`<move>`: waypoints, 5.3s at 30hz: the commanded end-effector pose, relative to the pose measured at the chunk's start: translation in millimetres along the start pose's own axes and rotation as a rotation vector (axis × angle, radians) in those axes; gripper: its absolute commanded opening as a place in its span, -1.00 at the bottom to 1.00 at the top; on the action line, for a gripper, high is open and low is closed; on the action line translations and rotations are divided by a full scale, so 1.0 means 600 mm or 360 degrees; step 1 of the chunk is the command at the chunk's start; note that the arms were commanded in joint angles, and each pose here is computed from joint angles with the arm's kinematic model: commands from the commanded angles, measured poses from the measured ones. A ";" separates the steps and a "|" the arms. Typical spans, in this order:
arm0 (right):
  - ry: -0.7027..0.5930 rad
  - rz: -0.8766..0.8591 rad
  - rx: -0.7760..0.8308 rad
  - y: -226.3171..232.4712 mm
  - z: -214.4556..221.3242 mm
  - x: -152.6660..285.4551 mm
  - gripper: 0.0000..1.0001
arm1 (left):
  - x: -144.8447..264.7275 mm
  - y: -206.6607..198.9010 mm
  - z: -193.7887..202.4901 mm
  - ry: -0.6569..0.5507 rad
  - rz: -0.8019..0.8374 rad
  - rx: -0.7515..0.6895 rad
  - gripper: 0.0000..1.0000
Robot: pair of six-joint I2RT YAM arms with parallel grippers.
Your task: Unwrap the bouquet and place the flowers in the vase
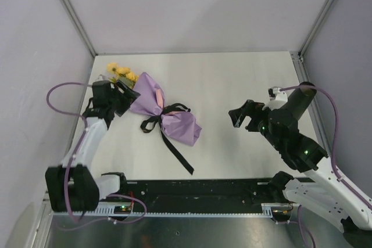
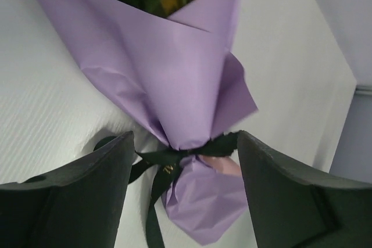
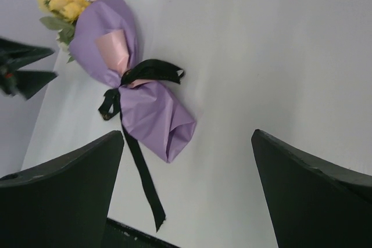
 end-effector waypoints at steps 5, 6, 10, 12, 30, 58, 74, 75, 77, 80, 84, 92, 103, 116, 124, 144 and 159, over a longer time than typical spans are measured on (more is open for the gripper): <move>-0.0113 -0.0331 0.0024 0.031 -0.011 0.004 0.97 | -0.079 0.004 -0.010 0.0074 -0.0180 0.0240 0.43; -0.0108 -0.0332 0.0022 0.032 -0.010 0.001 0.97 | -0.084 0.009 -0.008 0.0074 -0.0201 0.0231 0.43; -0.0044 -0.0297 0.0026 0.034 0.001 -0.019 0.95 | -0.100 0.016 0.002 0.0103 -0.0226 0.0205 0.43; -0.0016 -0.0236 0.0019 0.031 0.009 -0.034 0.95 | -0.111 0.020 0.009 0.0133 -0.0232 0.0201 0.41; 0.0275 -0.0608 -0.0164 0.142 0.119 -0.112 0.60 | -0.137 0.025 0.041 0.0375 -0.0087 0.0234 -0.37; 0.0455 -0.0507 0.0165 0.317 0.377 -0.272 -0.01 | -0.080 0.035 0.079 0.0516 0.0034 0.0304 -1.00; 0.0421 -0.0139 0.0333 0.275 0.406 -0.293 -0.19 | -0.070 0.038 0.081 0.0464 0.0027 0.0365 -1.00; 0.0422 -0.0134 0.0339 0.274 0.406 -0.293 -0.22 | -0.069 0.038 0.080 0.0458 0.0027 0.0365 -1.00; 0.0424 -0.0128 0.0356 0.272 0.409 -0.293 -0.29 | -0.069 0.039 0.079 0.0443 0.0021 0.0367 -1.00; 0.0419 -0.0125 0.0360 0.271 0.411 -0.295 -0.35 | -0.070 0.040 0.078 0.0428 0.0009 0.0376 -1.00; 0.0415 -0.0135 0.0373 0.271 0.419 -0.299 -0.39 | -0.072 0.039 0.077 0.0418 0.0004 0.0377 -1.00; 0.0426 -0.0211 0.0400 0.280 0.411 -0.293 -0.95 | -0.071 0.039 0.073 0.0387 0.0002 0.0361 -1.00; 0.0211 -0.0428 0.0299 0.311 0.258 -0.213 -1.00 | -0.078 0.031 0.055 0.0305 0.0003 0.0246 -1.00; -0.0001 -0.0142 0.0252 0.235 0.177 -0.173 -1.00 | -0.073 0.061 0.057 0.0254 -0.0157 0.0095 -1.00; 0.0043 -0.0121 0.0198 0.201 0.193 -0.167 -1.00 | -0.078 0.068 0.053 0.0223 -0.0217 0.0064 -1.00; -0.0212 0.0209 -0.0007 0.053 0.066 -0.105 -1.00 | -0.074 0.068 0.038 0.0183 -0.0289 -0.0061 -1.00; -0.0498 0.0490 -0.0045 -0.040 -0.014 -0.028 -1.00 | -0.083 0.077 0.034 0.0171 -0.0375 -0.0096 -1.00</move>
Point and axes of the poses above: each gripper's point midway between its finger pads, its own x axis back along the fingers, its own y axis along the line the jaws close on, z = x × y, the point moved 8 cm from there along x, back along the fingers, and after that the axes turned 9 degrees about x, right-handed, at the moved point
